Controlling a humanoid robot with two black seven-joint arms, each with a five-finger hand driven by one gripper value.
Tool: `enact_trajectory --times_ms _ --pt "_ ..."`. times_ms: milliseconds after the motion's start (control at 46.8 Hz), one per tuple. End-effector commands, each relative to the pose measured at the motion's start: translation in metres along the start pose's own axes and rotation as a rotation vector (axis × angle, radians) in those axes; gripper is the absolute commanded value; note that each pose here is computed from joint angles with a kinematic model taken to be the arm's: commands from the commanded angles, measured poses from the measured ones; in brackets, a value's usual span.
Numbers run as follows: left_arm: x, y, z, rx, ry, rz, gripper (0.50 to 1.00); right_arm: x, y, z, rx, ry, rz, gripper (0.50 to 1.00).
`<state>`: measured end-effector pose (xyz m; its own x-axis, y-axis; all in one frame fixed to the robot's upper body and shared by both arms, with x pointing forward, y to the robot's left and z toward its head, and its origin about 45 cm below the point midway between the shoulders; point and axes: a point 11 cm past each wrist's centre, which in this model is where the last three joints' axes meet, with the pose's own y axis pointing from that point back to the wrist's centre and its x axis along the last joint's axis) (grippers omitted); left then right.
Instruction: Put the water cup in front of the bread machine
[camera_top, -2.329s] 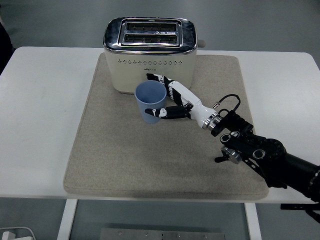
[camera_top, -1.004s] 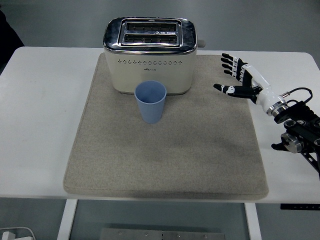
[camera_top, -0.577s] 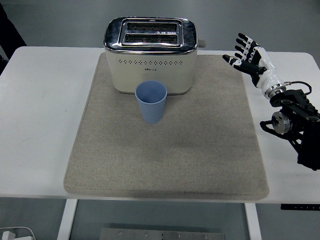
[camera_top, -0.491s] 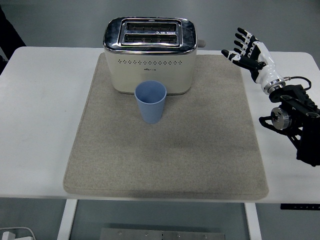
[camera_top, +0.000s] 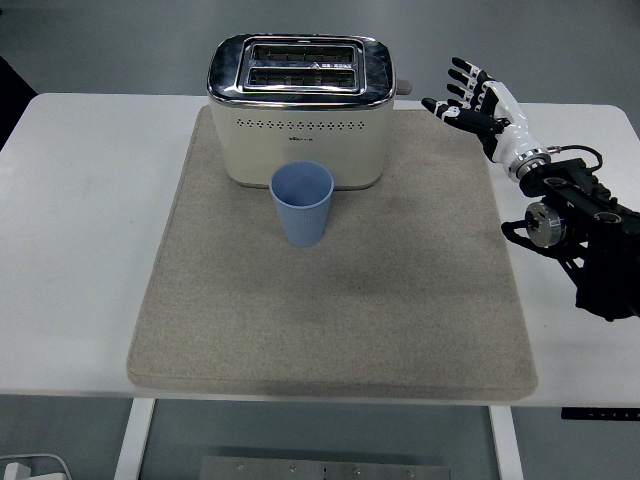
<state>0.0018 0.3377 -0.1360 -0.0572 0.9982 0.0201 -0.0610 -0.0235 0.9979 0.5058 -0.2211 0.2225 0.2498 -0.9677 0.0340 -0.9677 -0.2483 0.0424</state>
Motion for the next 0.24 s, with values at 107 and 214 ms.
enact_trajectory --times_ms 107,214 --pt "0.0001 0.0 -0.0001 0.0 0.0 0.0 1.0 -0.0055 -0.0009 0.0005 0.0 -0.004 -0.009 0.93" --pt "-0.0001 0.0 -0.0001 0.0 0.0 -0.001 1.0 -0.0083 -0.0012 0.0011 -0.001 -0.003 -0.014 0.93"
